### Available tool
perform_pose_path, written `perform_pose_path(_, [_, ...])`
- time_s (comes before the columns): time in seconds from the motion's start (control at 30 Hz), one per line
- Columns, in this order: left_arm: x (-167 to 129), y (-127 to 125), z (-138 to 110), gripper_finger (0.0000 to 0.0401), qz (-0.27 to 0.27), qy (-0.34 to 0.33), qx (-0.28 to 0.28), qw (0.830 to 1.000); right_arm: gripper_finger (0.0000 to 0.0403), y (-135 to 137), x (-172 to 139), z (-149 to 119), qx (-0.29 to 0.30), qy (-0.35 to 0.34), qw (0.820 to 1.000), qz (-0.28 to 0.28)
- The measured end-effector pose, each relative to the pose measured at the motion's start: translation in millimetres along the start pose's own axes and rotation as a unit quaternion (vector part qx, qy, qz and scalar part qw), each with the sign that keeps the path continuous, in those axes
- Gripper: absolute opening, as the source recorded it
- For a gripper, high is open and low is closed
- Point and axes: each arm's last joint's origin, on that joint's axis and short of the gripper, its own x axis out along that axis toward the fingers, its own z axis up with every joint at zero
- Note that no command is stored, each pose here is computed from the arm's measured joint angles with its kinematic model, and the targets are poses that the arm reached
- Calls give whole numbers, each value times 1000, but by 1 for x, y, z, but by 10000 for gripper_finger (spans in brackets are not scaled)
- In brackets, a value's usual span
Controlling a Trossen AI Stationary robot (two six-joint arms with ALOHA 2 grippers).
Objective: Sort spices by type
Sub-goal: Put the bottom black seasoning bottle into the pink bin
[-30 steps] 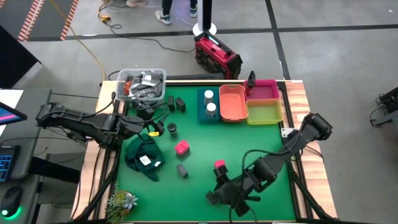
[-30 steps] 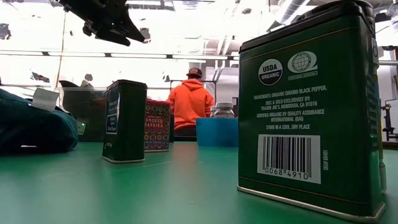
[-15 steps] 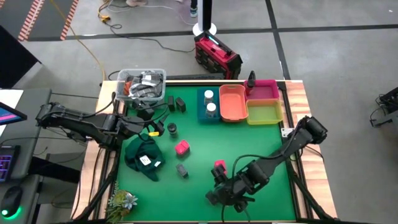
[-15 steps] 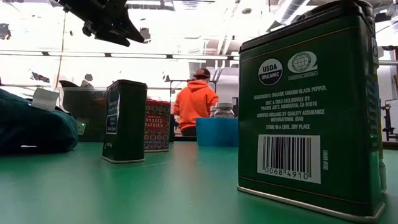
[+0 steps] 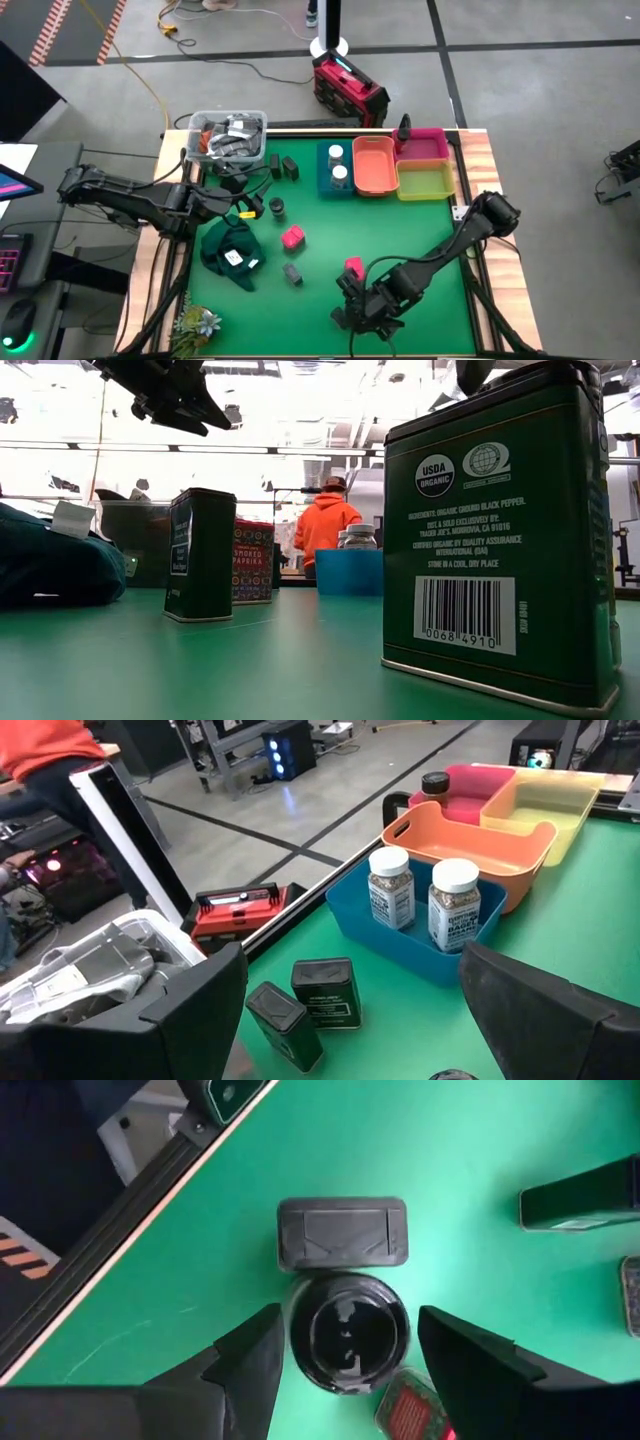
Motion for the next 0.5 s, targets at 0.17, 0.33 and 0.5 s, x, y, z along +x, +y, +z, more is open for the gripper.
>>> perform_pose_path(0.17, [0,0,0,348,0,0,0,1000,261,-2,8,-2,17,14,1000,11])
perform_pose_path(0.33, [0,0,0,348,1,2,2,1000,261,-1,16,-3,14,24,1000,12])
perform_pose_path(0.5, [0,0,-1,348,1,2,3,1000,261,-2,21,-3,9,27,1000,12])
